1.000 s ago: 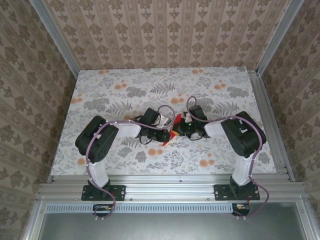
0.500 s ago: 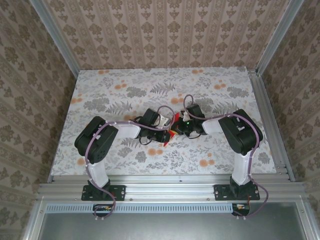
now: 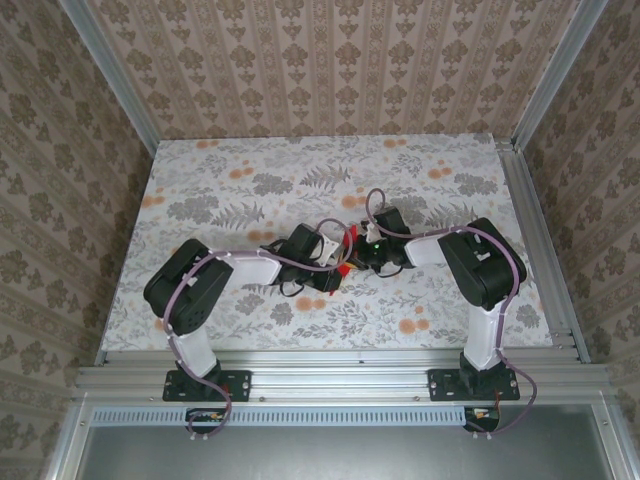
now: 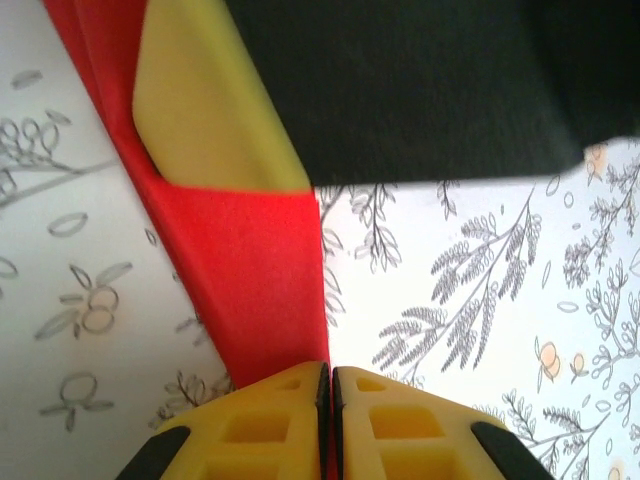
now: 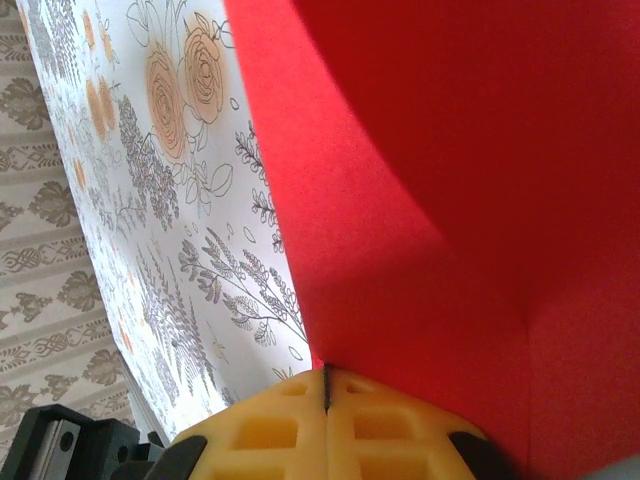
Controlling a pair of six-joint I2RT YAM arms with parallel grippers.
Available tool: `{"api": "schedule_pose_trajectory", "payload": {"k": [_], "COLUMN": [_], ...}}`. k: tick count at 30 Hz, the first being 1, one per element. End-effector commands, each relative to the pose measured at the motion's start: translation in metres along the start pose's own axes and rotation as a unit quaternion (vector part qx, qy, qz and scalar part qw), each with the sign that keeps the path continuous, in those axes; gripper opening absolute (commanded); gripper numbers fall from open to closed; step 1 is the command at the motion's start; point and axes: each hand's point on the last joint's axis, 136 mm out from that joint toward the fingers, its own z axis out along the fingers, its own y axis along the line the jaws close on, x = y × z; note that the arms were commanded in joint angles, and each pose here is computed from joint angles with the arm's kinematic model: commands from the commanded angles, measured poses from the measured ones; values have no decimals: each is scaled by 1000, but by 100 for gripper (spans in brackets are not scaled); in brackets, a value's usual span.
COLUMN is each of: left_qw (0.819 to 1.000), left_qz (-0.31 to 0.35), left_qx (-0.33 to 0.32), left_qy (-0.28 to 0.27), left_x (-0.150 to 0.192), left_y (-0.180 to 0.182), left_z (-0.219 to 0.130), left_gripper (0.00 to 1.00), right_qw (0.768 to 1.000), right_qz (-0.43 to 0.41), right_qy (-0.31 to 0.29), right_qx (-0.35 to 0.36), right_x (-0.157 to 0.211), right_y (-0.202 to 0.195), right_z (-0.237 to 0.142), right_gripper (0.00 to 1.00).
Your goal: Fold a paper plane with a square sheet of paper (pick it up from the middle)
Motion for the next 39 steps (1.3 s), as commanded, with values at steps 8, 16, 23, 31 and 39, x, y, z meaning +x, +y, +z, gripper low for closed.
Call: {"api": "schedule_pose_trajectory", "payload": {"k": [8,16,23,31,39], "left_qw": [992,990,990,995,998], "left_qz": [-58,-60,-58,-47,-27], "left_qx": [-14,-23,-17,10,56], "left_qy": [115,126,130,87,-14], "left_x": [82,98,104,73,-7], "left_y": [2,3,-5,-23,-51], "left_z": [-1,-8,-14,-27,-46], "left_gripper": [13,13,13,13,13], "right_qw": [985,985,985,987,989], "right_qz": [69,66,65,60,57], "right_qy": [-10,-8,-6,-2,3], "right_qx": [156,161,161,150,133], "right_x": [12,13,13,12,16], "right_y": [-102,-104,-105,-97,-89], "right_z": [-12,-14,-14,-14,-13], "right_gripper": [2,2,2,2,2]}}
